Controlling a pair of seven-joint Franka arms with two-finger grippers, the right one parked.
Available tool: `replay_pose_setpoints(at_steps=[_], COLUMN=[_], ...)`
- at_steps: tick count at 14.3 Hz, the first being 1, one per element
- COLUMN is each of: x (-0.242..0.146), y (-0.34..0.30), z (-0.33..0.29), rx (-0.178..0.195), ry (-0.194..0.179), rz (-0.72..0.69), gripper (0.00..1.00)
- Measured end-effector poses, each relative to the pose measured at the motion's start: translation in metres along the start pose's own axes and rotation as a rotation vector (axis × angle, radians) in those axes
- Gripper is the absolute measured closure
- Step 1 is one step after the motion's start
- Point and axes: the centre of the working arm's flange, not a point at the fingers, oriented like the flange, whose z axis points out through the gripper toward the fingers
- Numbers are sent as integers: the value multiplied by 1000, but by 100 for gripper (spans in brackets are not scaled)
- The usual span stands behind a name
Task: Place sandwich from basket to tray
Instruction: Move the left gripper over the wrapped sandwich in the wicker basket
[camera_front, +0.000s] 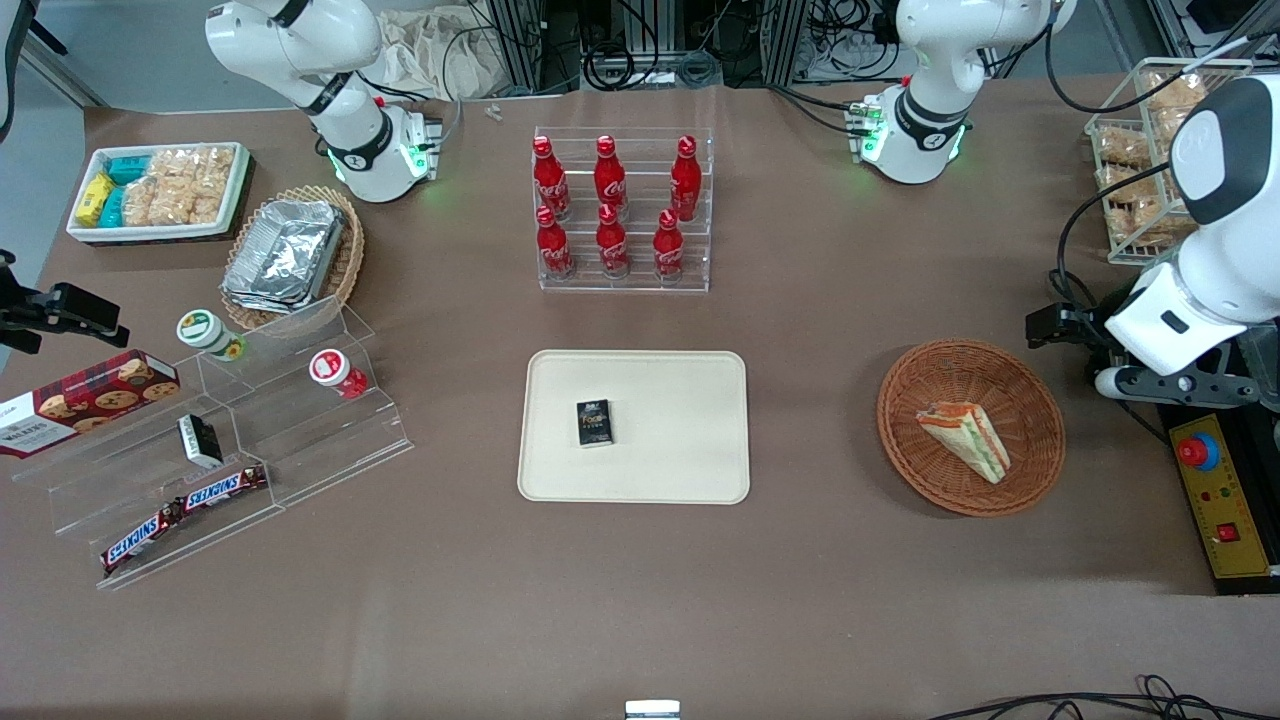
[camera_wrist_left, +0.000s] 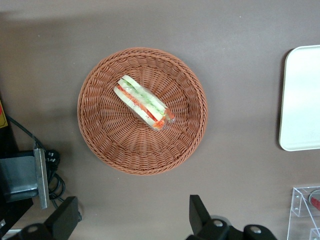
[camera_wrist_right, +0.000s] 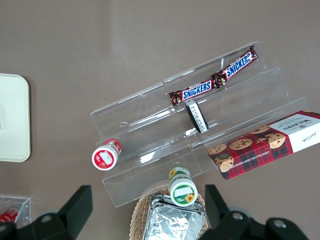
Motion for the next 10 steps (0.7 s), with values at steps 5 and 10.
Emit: replay_pose_setpoints(at_steps=[5, 10], x=[3, 20], y=[-1, -8], z=[6, 46], rx=[-2, -6], ry=[-9, -13], rz=[-25, -452], gripper=[0, 0])
